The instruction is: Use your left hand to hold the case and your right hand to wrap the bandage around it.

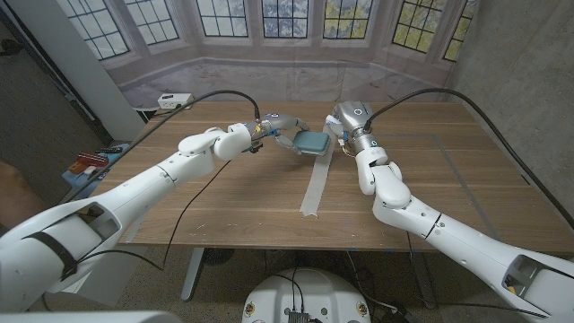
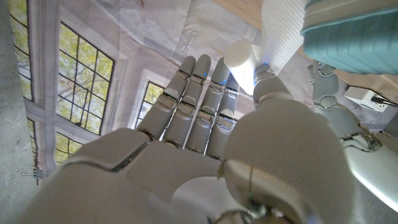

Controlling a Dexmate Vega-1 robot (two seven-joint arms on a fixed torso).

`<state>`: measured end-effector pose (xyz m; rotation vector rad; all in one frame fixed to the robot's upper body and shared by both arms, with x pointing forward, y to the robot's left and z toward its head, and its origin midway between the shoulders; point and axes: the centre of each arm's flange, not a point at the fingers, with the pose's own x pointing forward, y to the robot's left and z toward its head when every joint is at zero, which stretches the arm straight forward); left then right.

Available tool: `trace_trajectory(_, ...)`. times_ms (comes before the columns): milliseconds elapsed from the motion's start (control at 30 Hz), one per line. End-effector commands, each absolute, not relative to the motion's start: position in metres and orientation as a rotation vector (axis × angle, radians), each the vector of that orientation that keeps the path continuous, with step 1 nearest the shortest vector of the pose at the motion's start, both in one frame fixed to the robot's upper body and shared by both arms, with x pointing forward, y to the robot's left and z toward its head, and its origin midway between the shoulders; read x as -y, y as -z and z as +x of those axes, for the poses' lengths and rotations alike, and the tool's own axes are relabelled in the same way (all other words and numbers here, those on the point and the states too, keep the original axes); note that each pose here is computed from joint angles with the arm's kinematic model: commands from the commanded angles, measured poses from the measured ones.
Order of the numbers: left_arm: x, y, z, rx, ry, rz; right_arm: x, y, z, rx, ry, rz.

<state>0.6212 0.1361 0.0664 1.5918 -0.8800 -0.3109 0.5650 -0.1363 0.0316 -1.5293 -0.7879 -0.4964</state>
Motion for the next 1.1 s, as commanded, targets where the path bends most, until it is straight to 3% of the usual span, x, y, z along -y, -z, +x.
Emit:
trace_trajectory(33,-0.137,-0.068,0.625,0.873,0.318,1.592,0.124,-0.042,0.571,0.825,0.482,-1.522)
trace_trajectory(1100,-0.131,-0.071,0.628,0.880,0.339,1.598,0.121,-0.065,0.580,0.856,0.534,-1.513)
